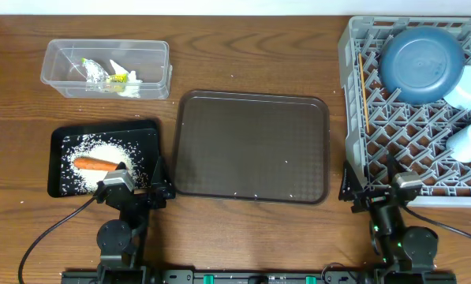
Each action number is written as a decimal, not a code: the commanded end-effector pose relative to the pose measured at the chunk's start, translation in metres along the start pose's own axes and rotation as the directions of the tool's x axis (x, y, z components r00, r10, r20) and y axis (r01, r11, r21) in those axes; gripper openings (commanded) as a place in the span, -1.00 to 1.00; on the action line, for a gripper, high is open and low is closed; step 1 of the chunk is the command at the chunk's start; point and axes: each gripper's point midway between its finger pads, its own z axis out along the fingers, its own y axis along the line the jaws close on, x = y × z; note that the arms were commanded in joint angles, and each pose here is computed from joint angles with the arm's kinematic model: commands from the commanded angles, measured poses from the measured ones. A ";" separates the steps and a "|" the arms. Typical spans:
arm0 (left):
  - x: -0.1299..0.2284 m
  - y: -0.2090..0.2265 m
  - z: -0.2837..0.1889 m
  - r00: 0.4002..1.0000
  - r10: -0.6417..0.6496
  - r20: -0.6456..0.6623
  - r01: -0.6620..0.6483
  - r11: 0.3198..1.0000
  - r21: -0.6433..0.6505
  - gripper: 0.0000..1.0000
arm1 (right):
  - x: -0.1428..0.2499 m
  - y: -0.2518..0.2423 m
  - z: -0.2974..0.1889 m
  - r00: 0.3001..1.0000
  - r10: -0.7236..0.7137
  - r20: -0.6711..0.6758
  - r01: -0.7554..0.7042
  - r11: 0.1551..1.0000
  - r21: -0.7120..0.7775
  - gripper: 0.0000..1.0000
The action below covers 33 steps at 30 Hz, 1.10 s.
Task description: Sort waste into correct bins and load items into the dishwasher rack
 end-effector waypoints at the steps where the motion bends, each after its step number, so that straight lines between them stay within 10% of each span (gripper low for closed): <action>1: 0.014 0.006 0.001 0.999 0.016 -0.044 -0.017 1.000 -0.017 0.96 | 0.004 -0.020 -0.001 1.000 0.003 0.003 -0.003 0.993 0.115 0.99; 33: 0.014 0.006 0.001 0.999 0.016 -0.044 -0.017 1.000 -0.017 0.96 | 0.012 -0.035 -0.003 0.958 -0.276 -0.081 0.287 0.939 0.188 0.99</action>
